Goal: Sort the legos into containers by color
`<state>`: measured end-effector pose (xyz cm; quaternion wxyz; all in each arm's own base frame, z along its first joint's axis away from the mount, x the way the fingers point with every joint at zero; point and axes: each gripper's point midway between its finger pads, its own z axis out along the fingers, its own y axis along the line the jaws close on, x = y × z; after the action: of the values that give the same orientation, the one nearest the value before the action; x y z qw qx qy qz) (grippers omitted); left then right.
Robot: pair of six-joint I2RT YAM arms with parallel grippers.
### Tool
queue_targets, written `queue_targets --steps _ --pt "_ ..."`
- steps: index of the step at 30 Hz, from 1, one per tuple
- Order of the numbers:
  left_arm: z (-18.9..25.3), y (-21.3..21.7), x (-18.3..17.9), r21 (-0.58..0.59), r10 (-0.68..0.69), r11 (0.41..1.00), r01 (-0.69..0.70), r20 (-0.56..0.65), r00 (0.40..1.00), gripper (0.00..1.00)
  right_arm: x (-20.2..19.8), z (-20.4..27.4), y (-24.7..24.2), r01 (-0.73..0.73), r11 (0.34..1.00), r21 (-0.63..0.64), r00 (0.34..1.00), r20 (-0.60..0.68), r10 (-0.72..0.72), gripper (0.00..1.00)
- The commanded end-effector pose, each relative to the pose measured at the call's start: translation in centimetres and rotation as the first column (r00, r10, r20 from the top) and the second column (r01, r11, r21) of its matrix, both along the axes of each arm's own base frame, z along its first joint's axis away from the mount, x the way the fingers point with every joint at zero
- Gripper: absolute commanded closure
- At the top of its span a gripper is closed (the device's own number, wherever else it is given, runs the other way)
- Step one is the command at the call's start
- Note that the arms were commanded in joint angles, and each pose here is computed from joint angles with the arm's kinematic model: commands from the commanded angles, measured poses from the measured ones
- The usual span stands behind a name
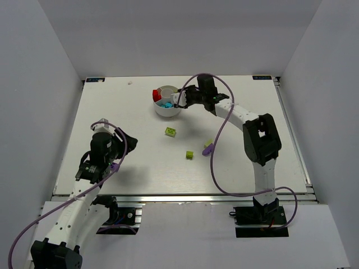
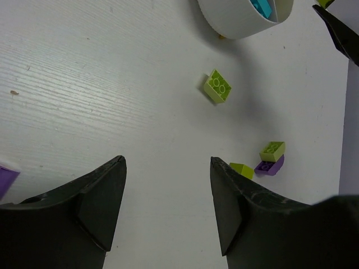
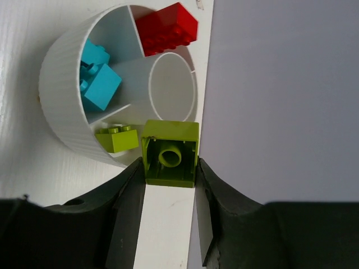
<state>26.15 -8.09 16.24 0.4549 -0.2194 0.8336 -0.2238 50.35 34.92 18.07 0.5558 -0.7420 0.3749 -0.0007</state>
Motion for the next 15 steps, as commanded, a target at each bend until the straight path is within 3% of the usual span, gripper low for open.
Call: queue_targets --steps 1,8,15 --pt "0.0 0.2 0.2 0.011 0.004 1.0 -0.004 0.006 1.0 0.29 1.4 1.4 1.0 -0.013 1.0 0.02 0.996 0.089 0.011 0.8" --pt "-0.3 0.2 0.4 0.019 0.004 1.0 -0.004 -0.004 1.0 0.29 2.6 0.7 1.9 -0.008 0.999 0.036 0.997 0.071 0.005 0.76" --pt "-0.4 0.3 0.6 0.031 0.007 0.999 -0.007 -0.008 1.0 0.29 3.0 0.2 2.3 -0.01 0.999 0.051 0.998 0.055 0.008 0.59"
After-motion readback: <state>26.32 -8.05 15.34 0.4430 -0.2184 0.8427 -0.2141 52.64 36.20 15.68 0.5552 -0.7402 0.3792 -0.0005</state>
